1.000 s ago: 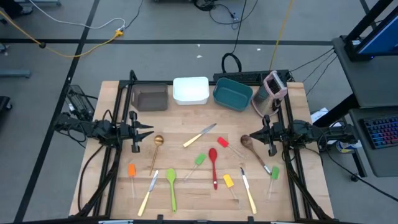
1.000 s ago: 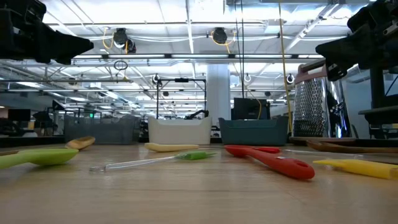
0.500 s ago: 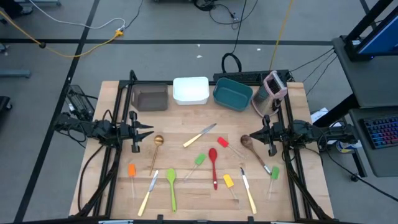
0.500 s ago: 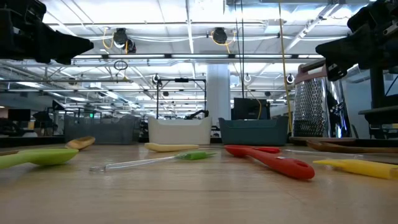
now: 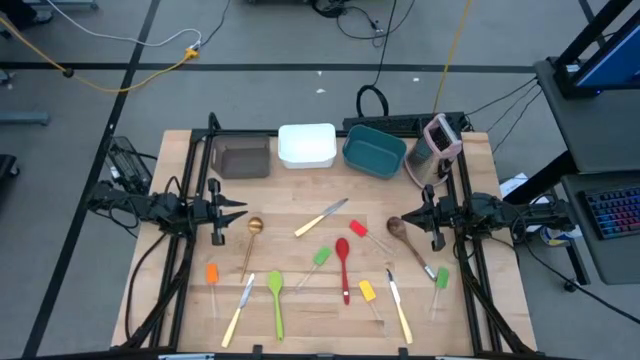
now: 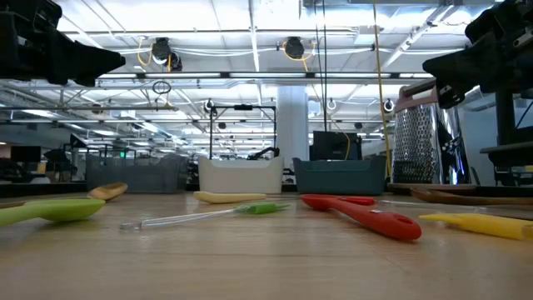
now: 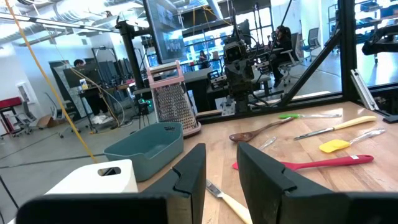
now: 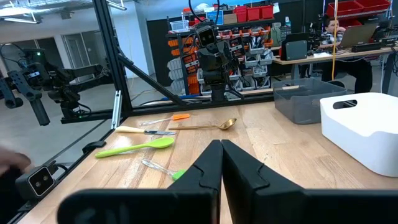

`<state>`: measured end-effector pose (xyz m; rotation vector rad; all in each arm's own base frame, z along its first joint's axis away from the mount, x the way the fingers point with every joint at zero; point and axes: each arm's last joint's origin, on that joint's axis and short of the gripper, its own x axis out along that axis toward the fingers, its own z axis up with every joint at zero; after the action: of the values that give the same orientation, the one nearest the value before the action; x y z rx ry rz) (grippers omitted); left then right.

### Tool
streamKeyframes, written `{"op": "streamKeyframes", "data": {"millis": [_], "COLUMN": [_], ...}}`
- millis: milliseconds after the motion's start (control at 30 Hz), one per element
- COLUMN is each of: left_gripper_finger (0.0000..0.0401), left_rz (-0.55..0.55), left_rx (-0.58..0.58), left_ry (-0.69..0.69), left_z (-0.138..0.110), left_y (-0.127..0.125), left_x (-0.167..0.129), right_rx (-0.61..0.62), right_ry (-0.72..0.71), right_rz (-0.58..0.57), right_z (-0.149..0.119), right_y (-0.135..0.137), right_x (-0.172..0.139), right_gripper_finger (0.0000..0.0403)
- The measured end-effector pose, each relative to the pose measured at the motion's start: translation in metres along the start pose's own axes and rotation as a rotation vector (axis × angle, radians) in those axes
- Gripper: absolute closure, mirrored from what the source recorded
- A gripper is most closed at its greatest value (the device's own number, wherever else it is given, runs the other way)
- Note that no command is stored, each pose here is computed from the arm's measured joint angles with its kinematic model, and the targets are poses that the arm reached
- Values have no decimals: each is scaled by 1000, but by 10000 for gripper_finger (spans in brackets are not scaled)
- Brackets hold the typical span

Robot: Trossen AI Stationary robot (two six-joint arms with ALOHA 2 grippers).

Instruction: Pick & Place Kitchen Items

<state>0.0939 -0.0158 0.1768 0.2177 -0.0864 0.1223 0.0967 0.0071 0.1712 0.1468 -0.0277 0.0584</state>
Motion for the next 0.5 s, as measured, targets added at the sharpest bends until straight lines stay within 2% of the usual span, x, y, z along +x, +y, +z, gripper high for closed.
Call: {"op": "streamKeyframes", "data": {"millis": [367,500], "left_gripper_finger": [304,304], "left_rz": [0,1], "left_rx": [0,-3], "left_ry": [-1,-6], "left_z": [0,1], "left_y": [0,0], "left_x": [0,0], "right_rx": [1,92], "right_ry": [-2,-80], "right_rz": [0,12], "right_z": [0,8], "right_y": [0,1], "right_x": [0,0], "right_gripper_finger": [399,399]}}
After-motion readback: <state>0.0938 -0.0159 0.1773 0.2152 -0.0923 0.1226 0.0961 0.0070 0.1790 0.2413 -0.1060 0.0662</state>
